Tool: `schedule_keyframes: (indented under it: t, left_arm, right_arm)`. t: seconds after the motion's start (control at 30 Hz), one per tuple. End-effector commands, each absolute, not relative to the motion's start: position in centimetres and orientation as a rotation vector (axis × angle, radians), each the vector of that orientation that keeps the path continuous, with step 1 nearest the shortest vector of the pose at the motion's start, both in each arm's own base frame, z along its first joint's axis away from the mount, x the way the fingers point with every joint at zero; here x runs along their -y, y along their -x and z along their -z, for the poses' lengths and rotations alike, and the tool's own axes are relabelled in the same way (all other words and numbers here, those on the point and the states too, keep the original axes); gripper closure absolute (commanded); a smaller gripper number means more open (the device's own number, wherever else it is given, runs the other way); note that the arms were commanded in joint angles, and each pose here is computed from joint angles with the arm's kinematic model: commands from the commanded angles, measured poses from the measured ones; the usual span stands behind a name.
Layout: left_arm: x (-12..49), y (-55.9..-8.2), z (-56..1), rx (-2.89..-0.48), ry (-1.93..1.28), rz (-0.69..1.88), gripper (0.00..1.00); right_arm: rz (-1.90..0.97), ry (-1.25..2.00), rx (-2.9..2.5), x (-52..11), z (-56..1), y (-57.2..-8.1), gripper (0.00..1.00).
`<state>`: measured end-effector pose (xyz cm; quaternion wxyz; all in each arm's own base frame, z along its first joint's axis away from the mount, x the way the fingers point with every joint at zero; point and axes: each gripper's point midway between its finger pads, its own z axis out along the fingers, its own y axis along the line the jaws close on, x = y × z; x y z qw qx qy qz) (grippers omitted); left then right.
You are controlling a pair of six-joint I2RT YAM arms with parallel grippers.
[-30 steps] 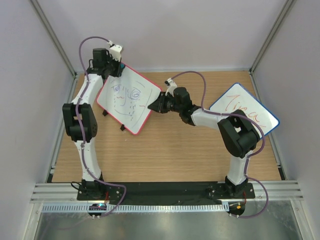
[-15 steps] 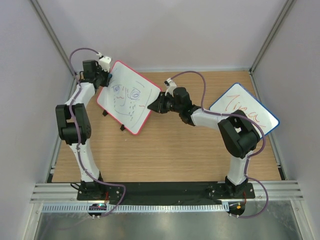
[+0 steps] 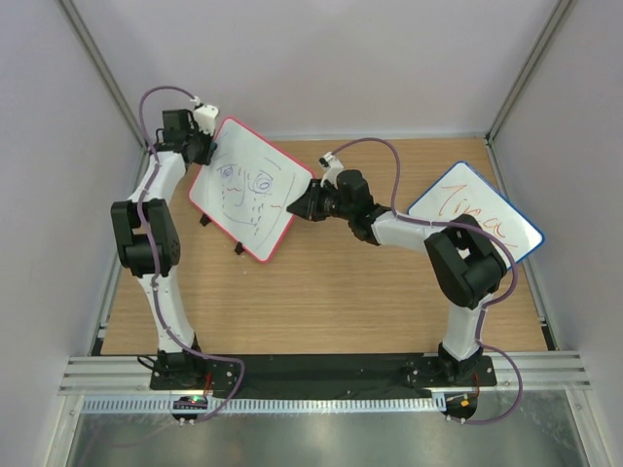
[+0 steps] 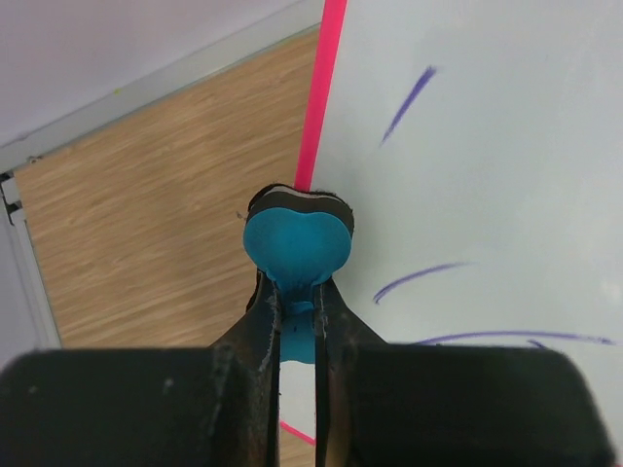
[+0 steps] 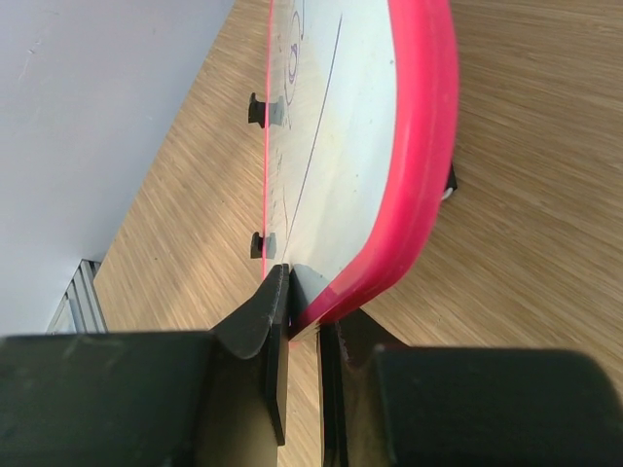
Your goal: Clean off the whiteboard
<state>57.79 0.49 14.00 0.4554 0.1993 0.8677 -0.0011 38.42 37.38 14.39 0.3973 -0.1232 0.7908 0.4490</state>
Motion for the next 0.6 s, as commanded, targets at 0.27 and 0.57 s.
schedule_keyframes:
  t: [0.27,0.57]
  left_arm:
    - [8.6,-60.6,-17.6,-2.052,-0.592,0.154,1.0]
    - [7.4,-58.9,-14.5,-2.146,-0.625,0.122,1.0]
  right_arm:
    - [-1.01,0.52,-2.045,-37.2,-12.1,-36.6,0.99]
    - [-1.014,0.521,-2.045,-37.3,-12.1,-36.5,0.99]
